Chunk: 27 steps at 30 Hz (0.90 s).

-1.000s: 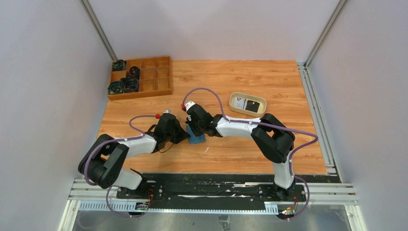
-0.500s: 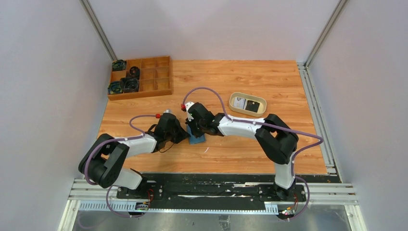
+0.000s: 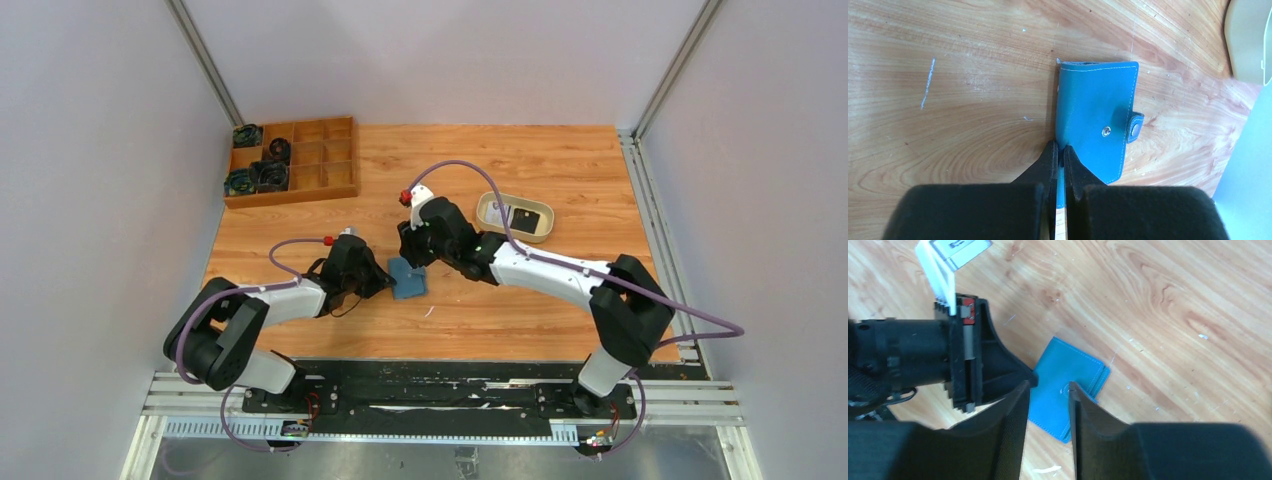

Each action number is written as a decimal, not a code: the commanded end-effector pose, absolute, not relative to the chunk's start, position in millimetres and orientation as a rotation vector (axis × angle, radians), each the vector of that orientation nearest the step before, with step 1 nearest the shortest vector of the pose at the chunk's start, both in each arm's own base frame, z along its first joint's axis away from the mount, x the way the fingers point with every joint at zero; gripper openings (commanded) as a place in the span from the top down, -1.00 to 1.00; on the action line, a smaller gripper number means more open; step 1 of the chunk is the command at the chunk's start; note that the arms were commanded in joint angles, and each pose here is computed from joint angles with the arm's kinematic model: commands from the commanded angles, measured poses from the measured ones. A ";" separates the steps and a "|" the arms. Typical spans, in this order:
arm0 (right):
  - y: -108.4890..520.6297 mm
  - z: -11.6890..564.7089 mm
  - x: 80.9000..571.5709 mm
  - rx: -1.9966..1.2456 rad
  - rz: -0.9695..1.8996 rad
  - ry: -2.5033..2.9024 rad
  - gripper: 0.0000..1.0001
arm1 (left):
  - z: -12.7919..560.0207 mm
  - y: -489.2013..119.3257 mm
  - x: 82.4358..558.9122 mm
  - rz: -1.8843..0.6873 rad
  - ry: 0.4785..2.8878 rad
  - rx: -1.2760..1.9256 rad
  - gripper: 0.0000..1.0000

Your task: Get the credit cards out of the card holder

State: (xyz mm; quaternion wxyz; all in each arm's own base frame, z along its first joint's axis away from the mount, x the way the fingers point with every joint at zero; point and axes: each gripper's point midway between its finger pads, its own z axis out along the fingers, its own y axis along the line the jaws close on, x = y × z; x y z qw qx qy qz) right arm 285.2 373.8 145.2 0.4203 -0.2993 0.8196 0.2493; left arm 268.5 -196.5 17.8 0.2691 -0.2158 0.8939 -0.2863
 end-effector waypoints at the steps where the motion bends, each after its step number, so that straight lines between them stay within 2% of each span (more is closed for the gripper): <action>1: 356.1 108.3 299.7 -0.711 0.479 2.186 0.42 | -33.2 -163.0 230.3 -0.516 2.602 -0.596 1.00; 4: 355.2 87.5 299.4 -0.718 0.438 2.276 0.71 | -33.0 -163.1 230.6 -0.516 2.603 -0.595 1.00; 9: 356.8 70.4 296.2 -0.728 0.432 2.332 0.73 | -33.2 -162.8 230.4 -0.511 2.607 -0.592 1.00; 20: 356.4 54.9 296.0 -0.739 0.416 2.366 0.40 | -35.2 -163.0 230.6 -0.507 2.612 -0.591 1.00; 27: 357.3 47.4 299.0 -0.764 0.394 2.367 0.35 | -35.0 -162.6 230.1 -0.505 2.613 -0.589 1.00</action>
